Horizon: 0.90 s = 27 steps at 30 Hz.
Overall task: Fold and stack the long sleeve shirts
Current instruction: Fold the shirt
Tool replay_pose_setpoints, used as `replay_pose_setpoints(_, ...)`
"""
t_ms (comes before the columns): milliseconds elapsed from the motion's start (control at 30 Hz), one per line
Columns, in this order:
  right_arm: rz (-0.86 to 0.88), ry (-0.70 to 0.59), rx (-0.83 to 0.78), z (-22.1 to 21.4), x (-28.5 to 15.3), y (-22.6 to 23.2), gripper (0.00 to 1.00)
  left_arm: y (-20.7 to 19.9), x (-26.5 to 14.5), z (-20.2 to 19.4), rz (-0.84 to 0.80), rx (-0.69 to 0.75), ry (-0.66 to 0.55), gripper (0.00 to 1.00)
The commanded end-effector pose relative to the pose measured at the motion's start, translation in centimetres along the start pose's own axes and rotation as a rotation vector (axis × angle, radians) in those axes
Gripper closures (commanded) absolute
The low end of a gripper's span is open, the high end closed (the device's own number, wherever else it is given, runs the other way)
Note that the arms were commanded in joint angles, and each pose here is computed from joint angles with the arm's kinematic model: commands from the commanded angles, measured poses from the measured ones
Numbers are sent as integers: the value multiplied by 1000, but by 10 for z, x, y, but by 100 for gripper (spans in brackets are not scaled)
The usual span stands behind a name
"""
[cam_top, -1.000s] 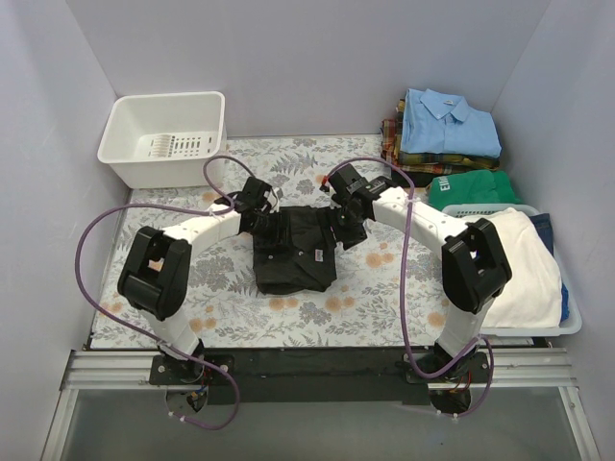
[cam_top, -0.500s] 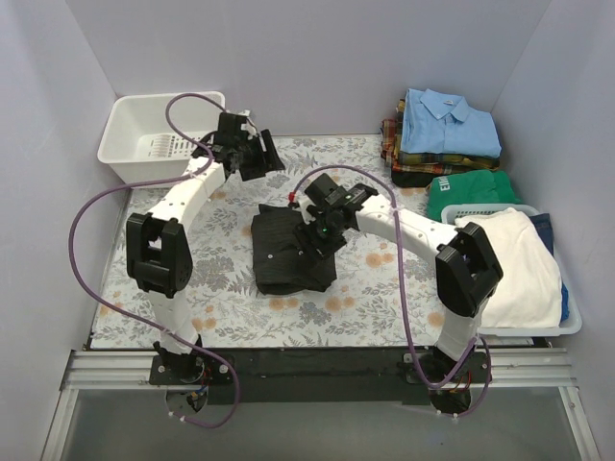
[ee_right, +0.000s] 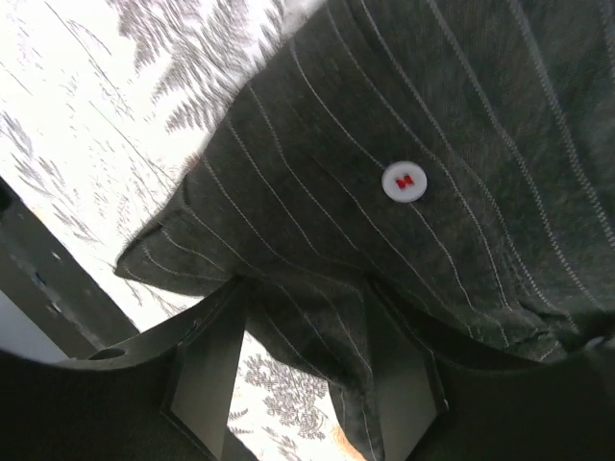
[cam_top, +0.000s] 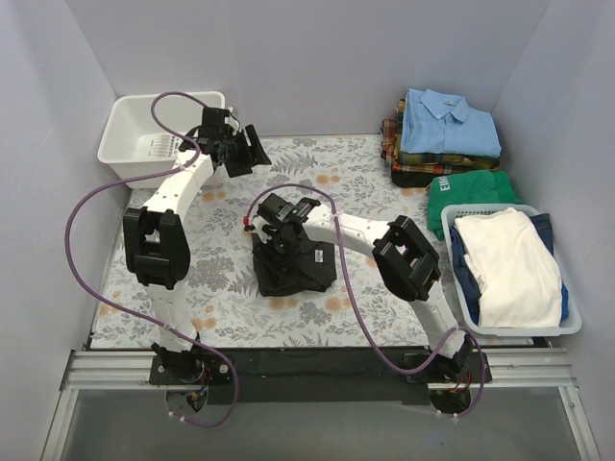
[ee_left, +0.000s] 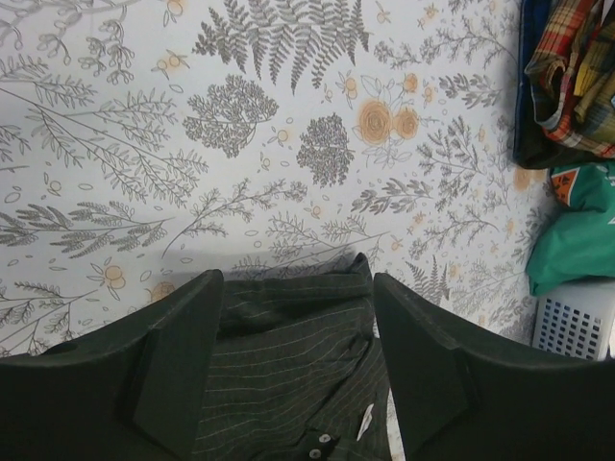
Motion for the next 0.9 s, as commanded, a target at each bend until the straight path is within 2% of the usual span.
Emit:
replay_pose_setpoints(0,44,38,5,-17,-5,6,41,-11,-23,-5,-70,34,23,37)
replay_pose_setpoints(100,58,108,13,-51,-7,13,41,-10,-20,-9,-100,40,65,37)
replay_pose_setpoints(133,56,172,32,-75,-2,13,41,-10,-19,-9,-106,47,72,37)
replay_pose_setpoints(367,-90,278,67,-144,-30,20,39,-5,-13,-31,-126,82,151,38)
replay_pose_setpoints(533,-242,179,99,-152,-64,15,36,-13,-7,-66,-140,142,243,39)
replay_pose_setpoints(633,-335,67,162,-152,-90,12,34,-23,-7,-91,-153,199,300,39)
replay_pose_setpoints(767,-445,-164,216,-145,-129,15,26,-23,-2,-126,-156,274,383,38)
replay_pose_setpoints(867,-474,-201,333,-151,-139,7,25,-24,-7,-143,-204,311,449,42)
Point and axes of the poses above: each gripper's point midway between its finger pads, its own x axis out along the fingers, its own y axis along the line the jaws close on, z = x × y, the point moved 9 cm from there along -x, back along the fingers, and after that the axes turned 15 degrees about -x, right-handed, at the moved point
